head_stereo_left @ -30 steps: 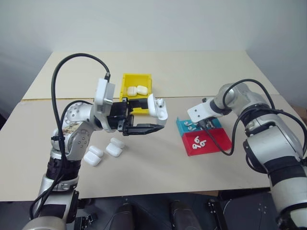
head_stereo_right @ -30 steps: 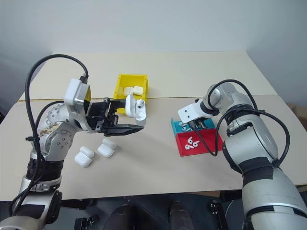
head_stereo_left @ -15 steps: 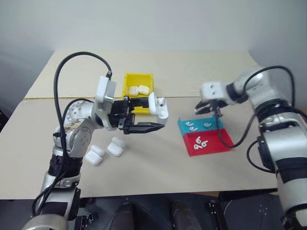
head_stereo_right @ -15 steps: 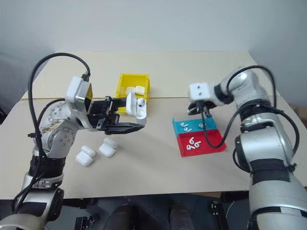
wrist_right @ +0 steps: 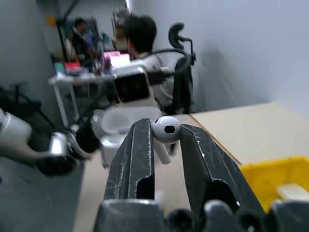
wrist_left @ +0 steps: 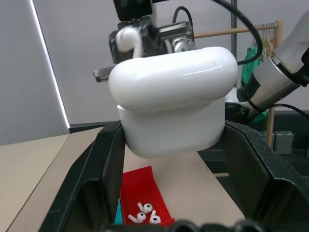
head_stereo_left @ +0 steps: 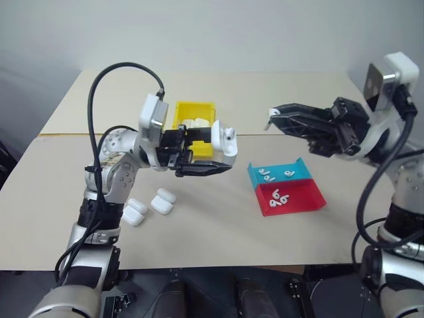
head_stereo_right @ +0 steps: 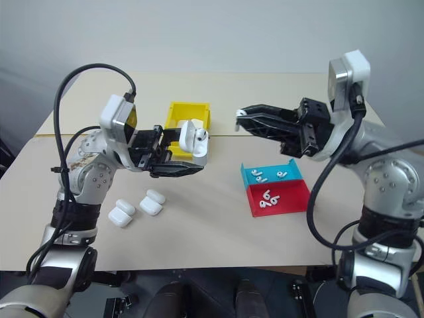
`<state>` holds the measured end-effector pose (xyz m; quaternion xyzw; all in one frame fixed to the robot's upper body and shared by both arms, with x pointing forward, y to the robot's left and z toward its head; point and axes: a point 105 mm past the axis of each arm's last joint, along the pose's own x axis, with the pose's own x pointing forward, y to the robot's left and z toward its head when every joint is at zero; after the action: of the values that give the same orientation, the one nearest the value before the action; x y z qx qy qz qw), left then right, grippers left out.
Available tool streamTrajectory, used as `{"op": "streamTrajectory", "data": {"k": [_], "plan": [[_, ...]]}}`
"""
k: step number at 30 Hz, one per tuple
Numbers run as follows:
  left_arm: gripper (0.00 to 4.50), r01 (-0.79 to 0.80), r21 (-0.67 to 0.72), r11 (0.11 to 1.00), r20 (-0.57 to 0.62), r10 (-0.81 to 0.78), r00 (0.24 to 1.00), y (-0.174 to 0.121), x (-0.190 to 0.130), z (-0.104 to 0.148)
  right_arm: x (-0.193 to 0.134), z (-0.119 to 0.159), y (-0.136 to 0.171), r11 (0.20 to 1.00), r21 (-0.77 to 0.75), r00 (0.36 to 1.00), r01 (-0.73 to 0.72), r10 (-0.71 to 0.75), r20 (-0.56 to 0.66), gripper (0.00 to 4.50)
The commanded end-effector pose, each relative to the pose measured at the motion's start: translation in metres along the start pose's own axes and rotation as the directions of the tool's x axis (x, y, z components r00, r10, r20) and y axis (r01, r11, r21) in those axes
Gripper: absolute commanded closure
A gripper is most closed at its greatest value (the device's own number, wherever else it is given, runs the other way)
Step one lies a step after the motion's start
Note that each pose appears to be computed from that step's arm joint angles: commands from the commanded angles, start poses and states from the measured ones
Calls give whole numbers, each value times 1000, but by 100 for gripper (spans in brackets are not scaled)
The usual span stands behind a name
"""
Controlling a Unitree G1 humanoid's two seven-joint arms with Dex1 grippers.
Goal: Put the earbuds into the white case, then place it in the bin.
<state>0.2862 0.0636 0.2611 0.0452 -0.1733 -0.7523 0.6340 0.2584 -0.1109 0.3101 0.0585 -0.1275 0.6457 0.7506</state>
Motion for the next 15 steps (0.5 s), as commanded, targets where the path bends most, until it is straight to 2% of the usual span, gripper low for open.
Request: {"op": "streamTrajectory", "data": {"k": [1, 6, 15], "plan": [[174, 35, 42, 998, 10, -36, 999, 0, 7, 8, 11, 9, 21, 1000, -6, 999, -12, 12, 49, 389], [174, 47, 42, 998, 13, -48, 999, 0, 10, 8, 20, 0, 30, 998, 60, 999, -24, 21, 50, 389], [174, 46, 45, 998, 10, -46, 999, 0, 8, 9, 28, -18, 28, 995, 95, 997, -18, 25, -73, 389]]}}
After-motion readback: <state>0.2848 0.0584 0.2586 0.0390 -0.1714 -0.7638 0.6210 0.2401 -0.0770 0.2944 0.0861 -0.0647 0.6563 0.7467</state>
